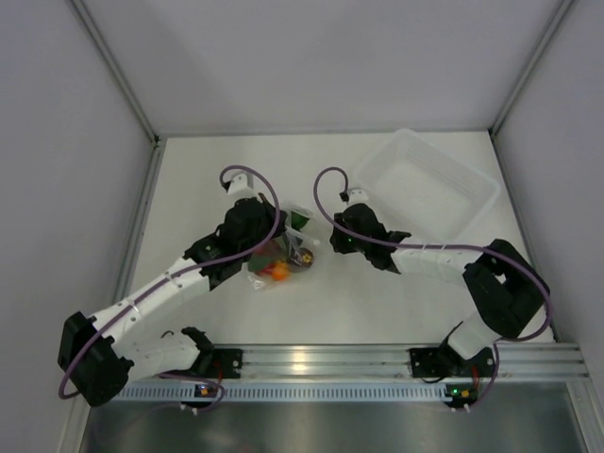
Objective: Open the zip-top bag and remove the fake food
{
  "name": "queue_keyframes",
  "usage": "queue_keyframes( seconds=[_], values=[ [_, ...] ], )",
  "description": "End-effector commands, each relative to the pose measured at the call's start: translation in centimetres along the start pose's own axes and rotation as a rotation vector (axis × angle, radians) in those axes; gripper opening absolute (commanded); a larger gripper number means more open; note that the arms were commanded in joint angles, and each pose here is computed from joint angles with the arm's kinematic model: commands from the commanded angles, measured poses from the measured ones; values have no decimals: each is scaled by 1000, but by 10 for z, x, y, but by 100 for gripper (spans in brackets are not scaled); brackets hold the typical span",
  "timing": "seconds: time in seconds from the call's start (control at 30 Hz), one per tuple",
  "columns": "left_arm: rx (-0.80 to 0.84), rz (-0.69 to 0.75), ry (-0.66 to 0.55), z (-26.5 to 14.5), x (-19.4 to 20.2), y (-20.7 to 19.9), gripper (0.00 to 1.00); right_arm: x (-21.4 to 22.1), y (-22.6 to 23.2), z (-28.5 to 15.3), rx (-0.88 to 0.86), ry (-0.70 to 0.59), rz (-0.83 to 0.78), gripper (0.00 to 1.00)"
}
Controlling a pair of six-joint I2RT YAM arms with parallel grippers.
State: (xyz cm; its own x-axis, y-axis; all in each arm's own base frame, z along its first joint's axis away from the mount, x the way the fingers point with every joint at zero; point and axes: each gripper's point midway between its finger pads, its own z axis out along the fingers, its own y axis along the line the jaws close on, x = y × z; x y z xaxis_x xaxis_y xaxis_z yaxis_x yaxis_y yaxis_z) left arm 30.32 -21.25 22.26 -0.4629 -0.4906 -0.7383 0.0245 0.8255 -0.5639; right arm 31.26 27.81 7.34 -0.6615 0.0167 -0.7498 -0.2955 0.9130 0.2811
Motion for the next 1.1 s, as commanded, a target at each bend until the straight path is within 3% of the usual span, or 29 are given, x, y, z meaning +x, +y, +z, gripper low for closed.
queue_keyframes(
  seconds=[0.0, 0.3, 0.57, 0.77, 1.07],
  values=[
    [85, -27, -53, 0, -23, -28, 0, -11, -4, -23, -26, -18, -48, 25],
    [224, -1, 15, -13, -14, -73, 0, -66, 63, -77, -354, -153, 25, 27],
    [258, -24, -6, -25, -15, -88, 0, -80, 97, -81, -489, -181, 105, 28],
    [244, -60, -20, -24, -12, -86, 0, -67, 105, -65, -456, -142, 132, 38],
    [244, -94, -20, -21, -5, -83, 0, -32, 115, -48, -435, -80, 117, 69]
  ],
)
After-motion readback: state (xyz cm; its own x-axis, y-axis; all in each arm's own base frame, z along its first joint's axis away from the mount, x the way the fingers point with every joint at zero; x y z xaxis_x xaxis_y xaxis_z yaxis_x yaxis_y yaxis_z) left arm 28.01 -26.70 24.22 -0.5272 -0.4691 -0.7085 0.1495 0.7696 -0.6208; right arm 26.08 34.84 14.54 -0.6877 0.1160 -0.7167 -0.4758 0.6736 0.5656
